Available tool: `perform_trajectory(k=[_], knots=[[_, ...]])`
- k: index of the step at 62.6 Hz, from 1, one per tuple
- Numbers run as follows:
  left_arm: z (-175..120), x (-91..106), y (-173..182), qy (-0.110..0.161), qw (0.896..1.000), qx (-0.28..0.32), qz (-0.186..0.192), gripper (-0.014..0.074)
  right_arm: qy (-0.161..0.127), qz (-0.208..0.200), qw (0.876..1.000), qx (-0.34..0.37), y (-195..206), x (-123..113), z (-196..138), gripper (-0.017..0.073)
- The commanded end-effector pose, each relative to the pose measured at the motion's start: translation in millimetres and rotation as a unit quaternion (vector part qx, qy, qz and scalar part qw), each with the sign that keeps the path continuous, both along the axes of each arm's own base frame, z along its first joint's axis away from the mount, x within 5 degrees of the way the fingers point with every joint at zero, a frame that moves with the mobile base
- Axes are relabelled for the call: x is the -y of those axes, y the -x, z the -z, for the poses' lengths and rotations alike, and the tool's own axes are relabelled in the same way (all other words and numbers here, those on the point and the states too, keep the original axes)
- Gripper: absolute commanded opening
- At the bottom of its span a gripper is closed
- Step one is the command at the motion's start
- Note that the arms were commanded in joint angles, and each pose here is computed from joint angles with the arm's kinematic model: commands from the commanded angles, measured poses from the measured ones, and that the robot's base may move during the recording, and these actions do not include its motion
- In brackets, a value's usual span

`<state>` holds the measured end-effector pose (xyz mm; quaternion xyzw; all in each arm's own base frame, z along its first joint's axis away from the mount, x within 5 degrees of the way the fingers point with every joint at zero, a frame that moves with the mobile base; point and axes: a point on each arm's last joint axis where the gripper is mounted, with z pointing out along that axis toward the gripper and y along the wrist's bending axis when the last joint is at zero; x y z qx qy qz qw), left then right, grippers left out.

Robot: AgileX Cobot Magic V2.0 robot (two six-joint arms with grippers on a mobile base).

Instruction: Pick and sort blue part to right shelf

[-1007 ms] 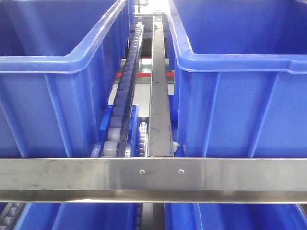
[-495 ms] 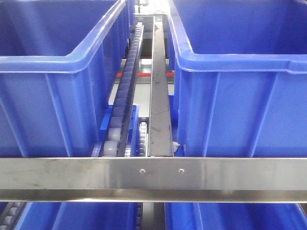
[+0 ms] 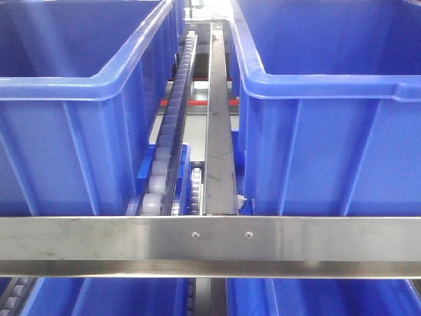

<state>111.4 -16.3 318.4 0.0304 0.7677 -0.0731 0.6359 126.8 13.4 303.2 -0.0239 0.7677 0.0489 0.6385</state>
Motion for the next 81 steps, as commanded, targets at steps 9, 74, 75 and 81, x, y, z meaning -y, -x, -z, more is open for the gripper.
perform_trajectory(k=[9,74,75,81], knots=[[6,-10.9,33,0.05,0.994,0.081,-0.049,0.0122,-0.008,0.005,0.994,0.105,31,4,-10,0.0055],[7,-12.4,64,0.048,0.989,0.126,-0.057,0.0122,-0.016,0.001,0.994,0.11,63,6,5,0.0055],[7,-12.4,64,0.048,0.989,0.126,-0.057,0.0122,-0.016,0.001,0.994,0.111,63,6,7,0.0055],[7,-12.4,64,0.048,0.989,0.126,-0.057,0.0122,-0.016,0.004,0.992,0.125,68,7,15,0.0055]])
